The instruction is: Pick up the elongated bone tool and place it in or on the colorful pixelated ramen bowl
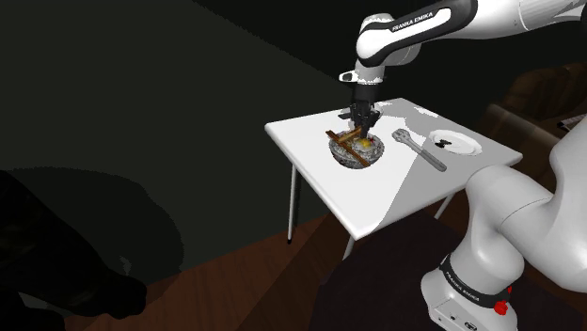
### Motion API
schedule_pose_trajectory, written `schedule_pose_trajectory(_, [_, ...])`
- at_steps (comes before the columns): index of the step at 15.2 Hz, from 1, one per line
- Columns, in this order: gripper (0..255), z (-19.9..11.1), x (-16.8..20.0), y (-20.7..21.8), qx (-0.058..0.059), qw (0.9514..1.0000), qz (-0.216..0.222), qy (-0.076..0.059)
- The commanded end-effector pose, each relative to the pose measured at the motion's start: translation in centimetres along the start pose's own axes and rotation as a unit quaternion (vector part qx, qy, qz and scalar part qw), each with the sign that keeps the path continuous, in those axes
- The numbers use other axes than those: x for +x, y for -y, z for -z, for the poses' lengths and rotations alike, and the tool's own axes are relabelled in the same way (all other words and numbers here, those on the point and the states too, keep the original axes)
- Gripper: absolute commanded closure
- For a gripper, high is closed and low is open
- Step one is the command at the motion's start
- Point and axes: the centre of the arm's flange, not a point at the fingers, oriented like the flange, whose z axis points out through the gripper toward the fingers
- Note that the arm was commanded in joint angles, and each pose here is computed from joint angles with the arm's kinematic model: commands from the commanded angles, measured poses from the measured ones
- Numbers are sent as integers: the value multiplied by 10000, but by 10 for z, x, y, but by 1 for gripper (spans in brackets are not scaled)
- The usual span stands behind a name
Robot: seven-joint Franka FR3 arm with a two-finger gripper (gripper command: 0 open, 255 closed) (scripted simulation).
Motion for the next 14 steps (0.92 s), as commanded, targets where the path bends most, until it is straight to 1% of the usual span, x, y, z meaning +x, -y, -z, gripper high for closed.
schedule_pose_trajectory(1, [255, 0, 0, 0, -1, 10000, 0, 0])
schedule_pose_trajectory(3, [255, 0, 0, 0, 0, 10000, 0, 0])
schedule_pose_trajectory(4, [0, 0, 0, 0, 0, 10000, 0, 0])
schedule_pose_trajectory(9, [0, 0, 0, 0, 0, 10000, 0, 0])
schedule_pose_trajectory(13, [0, 50, 0, 0, -1, 10000, 0, 0])
schedule_pose_trajectory(14, [0, 50, 0, 0, -1, 10000, 0, 0])
